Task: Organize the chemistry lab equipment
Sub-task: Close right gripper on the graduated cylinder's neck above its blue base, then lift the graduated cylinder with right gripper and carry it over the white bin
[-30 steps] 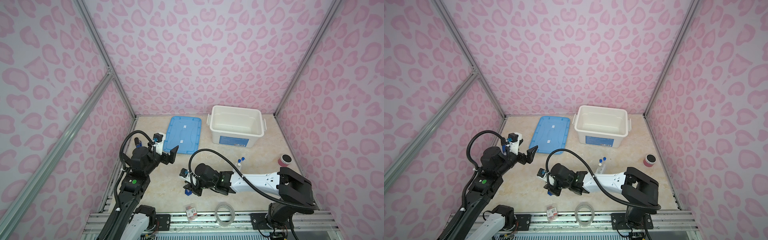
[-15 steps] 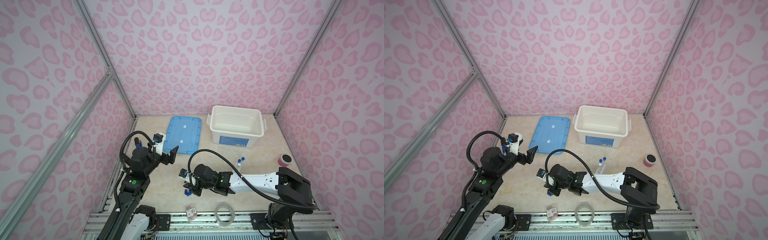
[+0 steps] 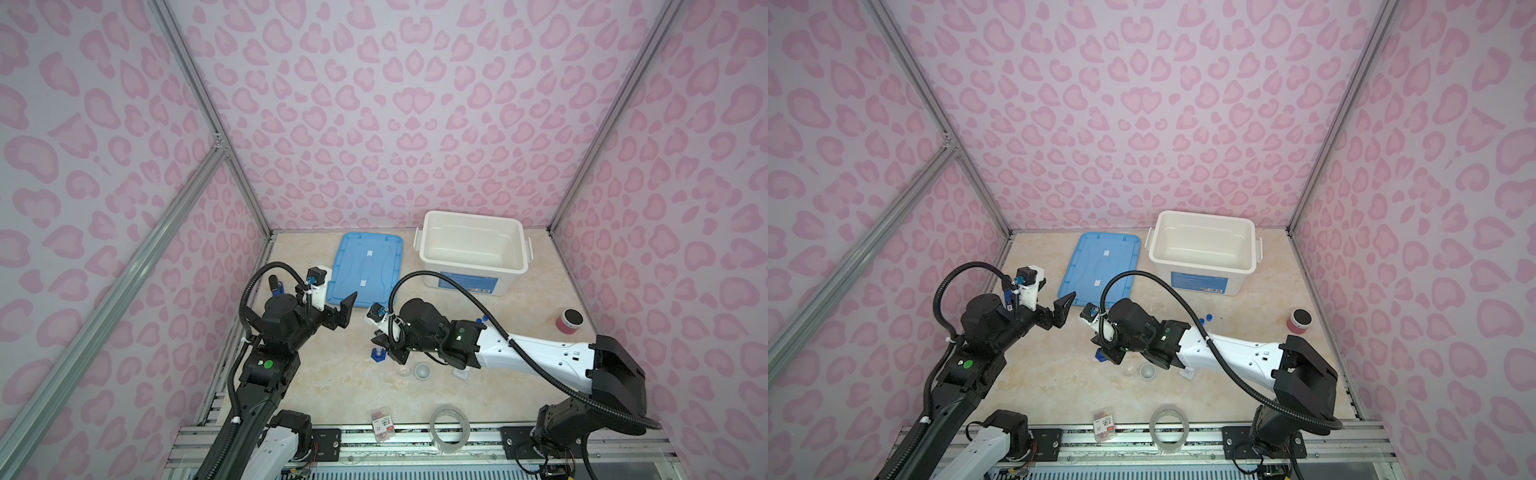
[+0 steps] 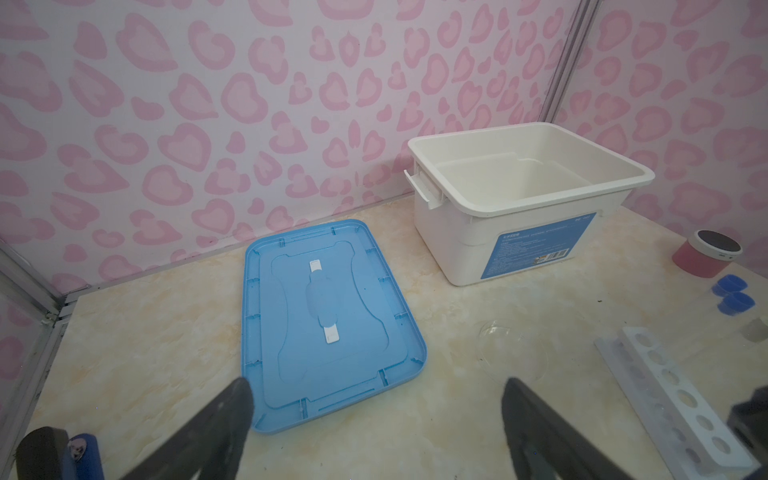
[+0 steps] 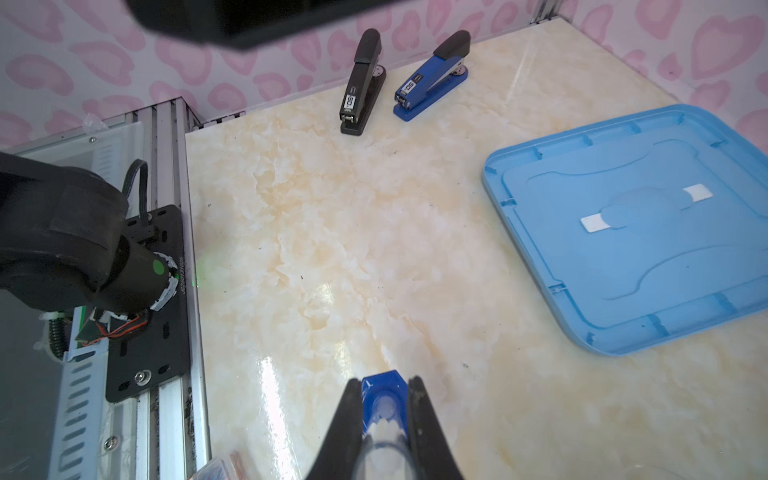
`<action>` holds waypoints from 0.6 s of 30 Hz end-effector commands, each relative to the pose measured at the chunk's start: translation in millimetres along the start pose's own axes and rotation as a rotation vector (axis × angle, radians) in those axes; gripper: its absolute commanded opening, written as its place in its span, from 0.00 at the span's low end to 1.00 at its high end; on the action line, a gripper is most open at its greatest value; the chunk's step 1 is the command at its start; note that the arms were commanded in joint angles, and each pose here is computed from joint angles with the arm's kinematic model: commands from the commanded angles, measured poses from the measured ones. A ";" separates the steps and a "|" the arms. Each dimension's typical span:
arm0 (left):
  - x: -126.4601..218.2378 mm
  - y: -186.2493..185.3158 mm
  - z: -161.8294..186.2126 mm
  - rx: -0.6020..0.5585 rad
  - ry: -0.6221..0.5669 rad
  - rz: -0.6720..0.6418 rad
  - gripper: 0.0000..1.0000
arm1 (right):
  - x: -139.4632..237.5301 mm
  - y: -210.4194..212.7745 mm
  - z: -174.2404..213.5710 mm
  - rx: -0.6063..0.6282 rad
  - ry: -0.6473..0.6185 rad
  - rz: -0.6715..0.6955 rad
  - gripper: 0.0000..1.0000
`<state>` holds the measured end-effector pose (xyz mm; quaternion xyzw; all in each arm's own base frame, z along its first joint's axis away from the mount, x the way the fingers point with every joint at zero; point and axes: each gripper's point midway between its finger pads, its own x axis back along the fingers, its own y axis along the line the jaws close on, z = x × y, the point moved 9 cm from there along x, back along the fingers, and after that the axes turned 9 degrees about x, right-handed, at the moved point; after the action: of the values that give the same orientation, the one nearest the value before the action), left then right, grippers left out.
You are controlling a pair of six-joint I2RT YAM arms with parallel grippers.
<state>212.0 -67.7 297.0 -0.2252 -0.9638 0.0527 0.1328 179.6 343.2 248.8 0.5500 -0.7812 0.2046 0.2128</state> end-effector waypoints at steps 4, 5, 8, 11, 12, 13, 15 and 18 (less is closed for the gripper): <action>-0.6 -2.0 -5.4 -0.017 -0.006 0.021 0.95 | 38.6 -34.4 -22.6 -0.036 -0.002 0.046 0.14; -1.2 -0.7 -5.4 -0.012 -0.007 0.008 0.94 | 46.4 -42.1 -28.4 -0.045 -0.006 0.063 0.14; -4.5 2.3 -7.9 0.004 0.011 -0.023 0.93 | 67.7 -66.6 -43.9 -0.061 -0.001 0.127 0.14; -4.4 -0.7 -14.2 0.017 -0.002 0.007 0.93 | 85.9 -95.2 -52.7 -0.098 -0.001 0.198 0.14; -3.8 -2.3 -17.7 0.017 -0.011 0.020 0.93 | 89.9 -105.6 -50.8 -0.110 0.011 0.226 0.14; -3.0 -3.1 -20.8 0.017 -0.018 0.026 0.93 | 99.5 -115.4 -59.2 -0.111 -0.009 0.260 0.14; -2.3 -4.4 -28.2 0.025 -0.030 0.031 0.93 | 110.2 -136.6 -61.9 -0.130 -0.013 0.324 0.14; -5.8 -5.2 -35.2 0.036 -0.038 0.044 0.90 | 118.8 -168.3 -62.3 -0.164 -0.016 0.413 0.14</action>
<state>221.7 -71.3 321.8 -0.2331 -0.9618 0.0663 0.1277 294.5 244.0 384.7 0.3895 -0.8866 0.1650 0.1869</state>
